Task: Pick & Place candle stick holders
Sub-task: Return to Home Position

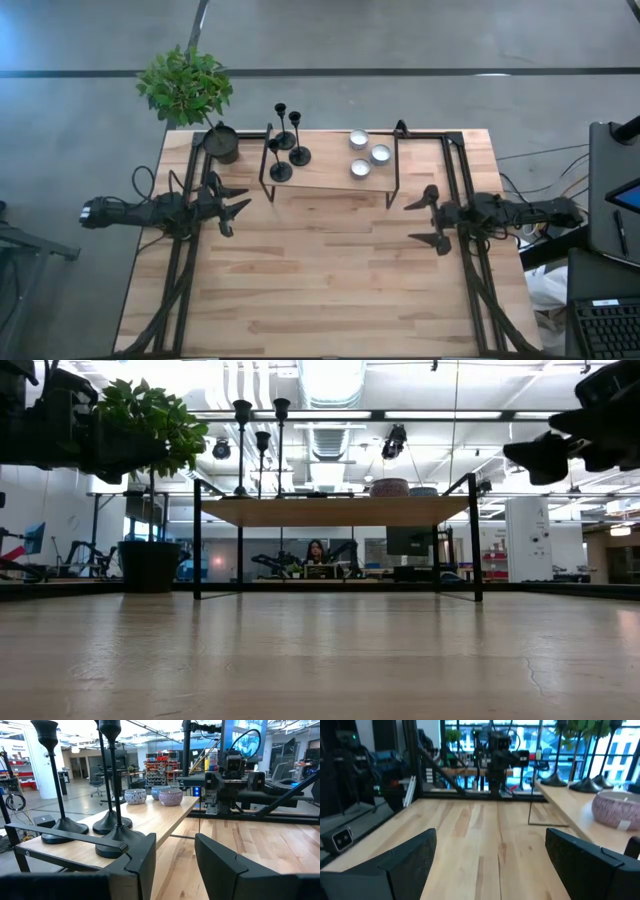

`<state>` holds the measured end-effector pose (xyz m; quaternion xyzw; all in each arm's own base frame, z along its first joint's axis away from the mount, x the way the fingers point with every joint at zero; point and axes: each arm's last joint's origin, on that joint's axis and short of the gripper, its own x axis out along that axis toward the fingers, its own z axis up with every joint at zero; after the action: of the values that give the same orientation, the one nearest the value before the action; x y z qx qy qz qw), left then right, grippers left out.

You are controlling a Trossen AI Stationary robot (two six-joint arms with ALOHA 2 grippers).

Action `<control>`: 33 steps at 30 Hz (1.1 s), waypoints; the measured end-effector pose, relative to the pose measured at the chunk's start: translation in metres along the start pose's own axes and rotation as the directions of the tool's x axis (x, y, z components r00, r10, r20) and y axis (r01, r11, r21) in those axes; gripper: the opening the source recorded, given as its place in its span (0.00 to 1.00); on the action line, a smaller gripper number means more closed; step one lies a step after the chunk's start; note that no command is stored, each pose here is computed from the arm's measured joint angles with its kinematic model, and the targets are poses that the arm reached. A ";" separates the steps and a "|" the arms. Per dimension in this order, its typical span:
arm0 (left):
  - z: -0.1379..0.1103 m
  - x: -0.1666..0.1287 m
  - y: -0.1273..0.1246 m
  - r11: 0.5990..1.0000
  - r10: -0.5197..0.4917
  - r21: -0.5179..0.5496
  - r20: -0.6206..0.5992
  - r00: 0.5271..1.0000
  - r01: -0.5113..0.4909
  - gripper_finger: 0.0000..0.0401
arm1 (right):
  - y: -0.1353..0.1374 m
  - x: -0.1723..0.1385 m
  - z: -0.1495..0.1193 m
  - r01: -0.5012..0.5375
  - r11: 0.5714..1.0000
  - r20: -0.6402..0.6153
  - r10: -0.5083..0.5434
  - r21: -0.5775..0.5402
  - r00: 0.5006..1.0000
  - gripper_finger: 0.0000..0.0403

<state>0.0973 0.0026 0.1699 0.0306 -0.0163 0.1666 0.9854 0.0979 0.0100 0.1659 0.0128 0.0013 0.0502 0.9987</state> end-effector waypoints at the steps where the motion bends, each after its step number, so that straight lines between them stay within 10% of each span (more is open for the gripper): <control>1: 0.000 0.000 0.000 1.000 0.000 0.000 0.000 1.000 0.000 0.36 | 0.000 -0.001 0.001 0.000 1.000 0.011 0.000 0.000 1.000 0.91; 33: 0.000 0.000 0.000 1.000 -0.001 0.000 0.000 1.000 0.001 0.36 | 0.000 -0.001 0.002 -0.001 1.000 0.019 0.001 0.000 1.000 0.91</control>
<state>0.0973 0.0025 0.1699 0.0306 -0.0164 0.1663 0.9855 0.0966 0.0099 0.1675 0.0132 -0.0084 0.0504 0.9986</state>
